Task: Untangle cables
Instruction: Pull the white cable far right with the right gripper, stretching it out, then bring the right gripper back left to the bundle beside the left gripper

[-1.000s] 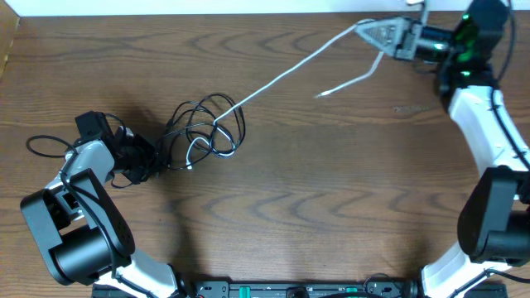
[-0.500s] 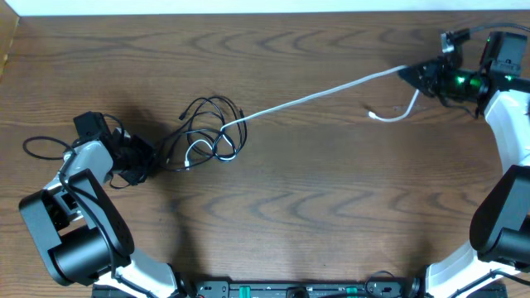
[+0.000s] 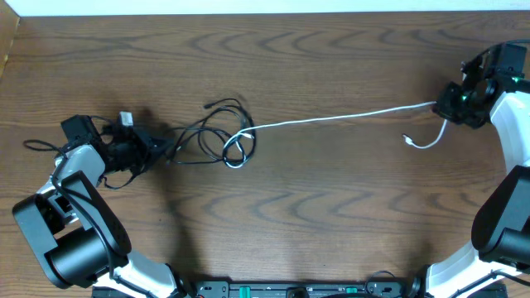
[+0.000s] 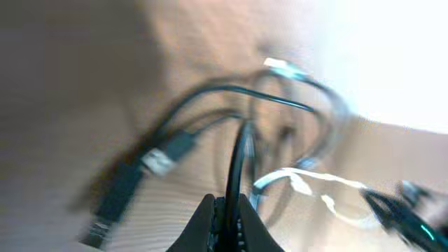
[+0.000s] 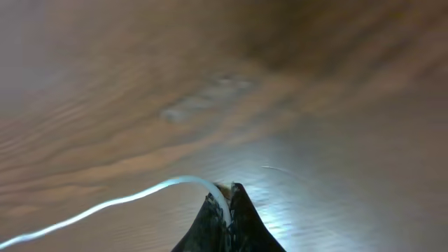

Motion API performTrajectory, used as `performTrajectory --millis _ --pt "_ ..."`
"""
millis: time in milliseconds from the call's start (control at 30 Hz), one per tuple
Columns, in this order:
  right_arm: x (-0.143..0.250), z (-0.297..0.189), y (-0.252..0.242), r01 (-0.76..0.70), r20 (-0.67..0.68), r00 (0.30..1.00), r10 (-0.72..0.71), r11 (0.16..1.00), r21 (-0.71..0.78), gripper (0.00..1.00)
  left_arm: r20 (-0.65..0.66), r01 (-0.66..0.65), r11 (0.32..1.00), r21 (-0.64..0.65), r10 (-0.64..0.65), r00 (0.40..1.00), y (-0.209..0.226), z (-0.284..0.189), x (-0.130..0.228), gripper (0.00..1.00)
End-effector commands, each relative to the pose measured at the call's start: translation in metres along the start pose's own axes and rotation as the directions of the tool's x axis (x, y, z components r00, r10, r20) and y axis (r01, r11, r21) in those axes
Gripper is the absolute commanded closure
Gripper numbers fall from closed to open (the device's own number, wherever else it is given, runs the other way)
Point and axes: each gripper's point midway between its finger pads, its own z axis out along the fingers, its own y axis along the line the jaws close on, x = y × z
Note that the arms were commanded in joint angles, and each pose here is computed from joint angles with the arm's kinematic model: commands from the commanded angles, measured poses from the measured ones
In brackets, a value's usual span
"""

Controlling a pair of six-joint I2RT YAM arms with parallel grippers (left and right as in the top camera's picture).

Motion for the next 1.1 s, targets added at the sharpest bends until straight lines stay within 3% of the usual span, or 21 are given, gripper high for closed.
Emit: performTrajectory --millis 0,100,200,333,400,600,700,733,933,1067 --pt "-0.008 -0.013 -0.032 0.008 0.046 0.999 -0.017 0.983 0.182 0.99 -0.011 -0.152 0.961 0.233 0.159 0.987 -0.038 -0.005 0.009 0.92" --pt "-0.005 -0.01 -0.013 0.03 0.032 0.999 -0.033 0.995 0.096 0.99 -0.012 -0.145 0.967 0.211 0.151 0.988 -0.034 -0.004 0.008 0.93" --pt "-0.001 -0.008 0.028 0.121 0.024 0.993 -0.119 0.988 -0.092 0.99 -0.014 -0.111 0.982 0.153 0.115 0.993 -0.025 -0.002 0.006 0.93" --pt "0.013 -0.016 0.095 0.275 0.053 0.96 -0.275 0.886 -0.374 0.99 -0.026 -0.114 0.979 0.169 0.12 0.992 -0.029 0.001 0.009 0.92" --pt "0.022 -0.02 0.121 0.33 0.071 0.94 -0.335 0.831 -0.447 0.99 -0.043 -0.124 0.976 0.18 0.134 0.99 -0.035 0.005 0.013 0.93" --pt "0.043 -0.013 0.16 0.434 0.082 0.892 -0.445 0.791 -0.43 0.99 -0.079 -0.193 0.962 0.196 0.211 0.974 -0.05 0.024 0.024 0.93" --pt "0.05 -0.01 0.173 0.476 0.089 0.87 -0.485 0.779 -0.409 0.99 -0.092 -0.187 0.974 0.13 0.2 0.976 -0.044 0.032 0.025 0.93" --pt "0.052 -0.008 0.175 0.488 0.091 0.864 -0.495 0.778 -0.395 0.95 -0.093 -0.174 0.98 0.093 0.182 0.979 -0.039 0.034 0.024 0.92" --pt "0.059 -0.004 0.186 0.535 0.095 0.837 -0.538 0.77 -0.347 0.5 -0.066 -0.083 0.993 -0.089 0.077 0.995 -0.013 0.039 0.017 0.92" --pt "0.073 -0.005 0.201 0.554 0.091 0.819 -0.566 0.74 -0.382 0.39 -0.042 -0.035 0.988 -0.15 0.029 0.999 -0.003 0.038 0.014 0.92"
